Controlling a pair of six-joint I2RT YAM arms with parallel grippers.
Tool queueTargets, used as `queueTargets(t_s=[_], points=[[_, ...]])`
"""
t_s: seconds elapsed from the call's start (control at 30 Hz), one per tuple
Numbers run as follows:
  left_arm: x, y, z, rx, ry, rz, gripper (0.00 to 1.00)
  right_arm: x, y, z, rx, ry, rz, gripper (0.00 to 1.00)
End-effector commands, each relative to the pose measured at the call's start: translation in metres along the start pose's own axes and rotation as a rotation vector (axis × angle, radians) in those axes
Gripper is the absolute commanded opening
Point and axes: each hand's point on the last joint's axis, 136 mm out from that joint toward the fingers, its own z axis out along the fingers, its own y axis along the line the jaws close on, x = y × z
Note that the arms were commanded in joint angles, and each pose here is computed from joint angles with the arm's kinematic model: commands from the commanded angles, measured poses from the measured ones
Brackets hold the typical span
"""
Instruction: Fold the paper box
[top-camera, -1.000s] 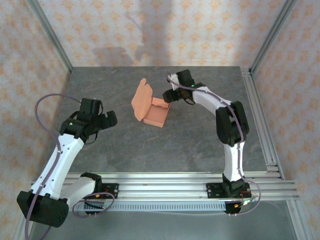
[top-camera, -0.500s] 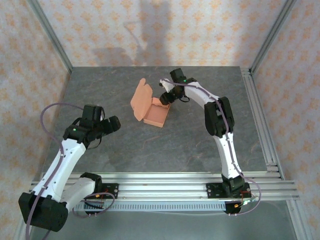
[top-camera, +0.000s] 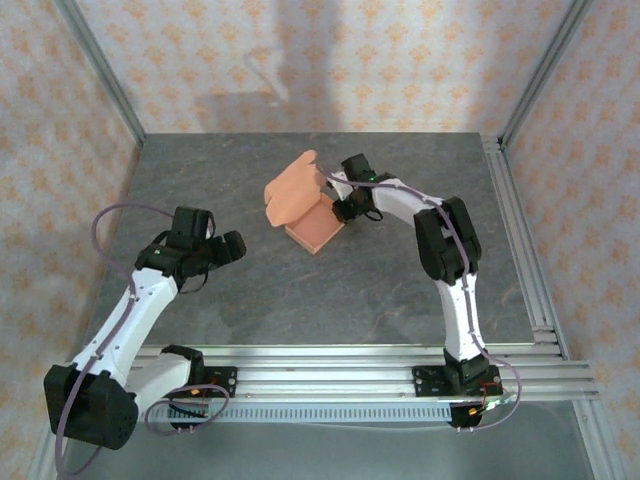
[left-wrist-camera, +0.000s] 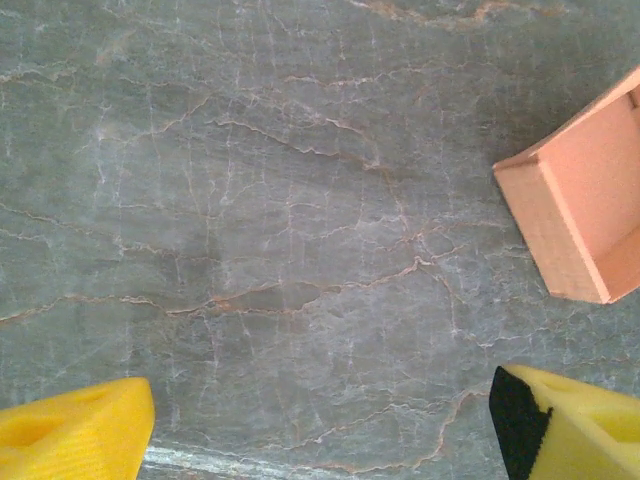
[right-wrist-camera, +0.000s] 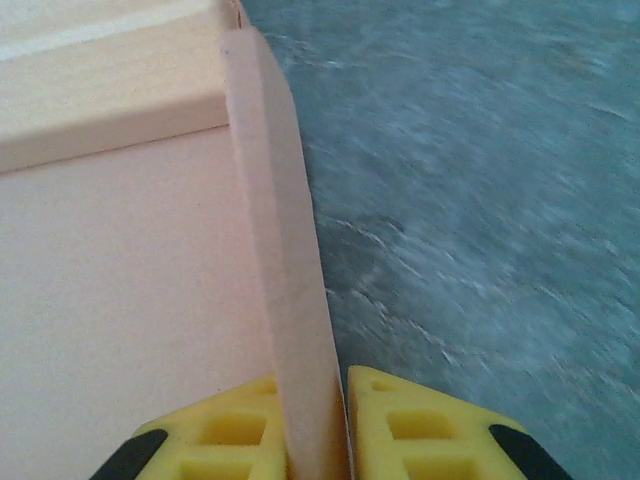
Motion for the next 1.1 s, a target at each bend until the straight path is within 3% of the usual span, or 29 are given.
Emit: queueTargets(t_s=[0.0, 0.17, 0.3, 0.43, 0.63, 1.07], points=[[0.0, -0.001, 0.008, 0.009, 0.007, -0.013, 0.88, -0.023, -0.012, -0.025, 0.153, -0.144, 0.095, 0.19], [-0.001, -0.006, 0.017, 0.014, 0.034, -0.01, 0.89, -0.013, -0.011, -0.031, 0.259, -0.158, 0.174, 0.23], [-0.002, -0.008, 0.021, 0.011, 0.054, -0.004, 0.89, -0.008, -0.013, -0.036, 0.271, -0.147, 0.19, 0.45], [-0.002, -0.008, 0.023, 0.004, 0.06, 0.0, 0.89, -0.015, 0.0, -0.041, 0.136, -0.153, 0.171, 0.56], [0.002, -0.006, 0.027, 0.006, 0.061, -0.016, 0.9, -0.024, 0.0, -0.032, 0.053, -0.103, 0.149, 0.52], [0.006, -0.006, 0.029, 0.018, 0.075, -0.006, 0.87, -0.02, -0.011, -0.007, 0.044, -0.021, 0.094, 0.31]])
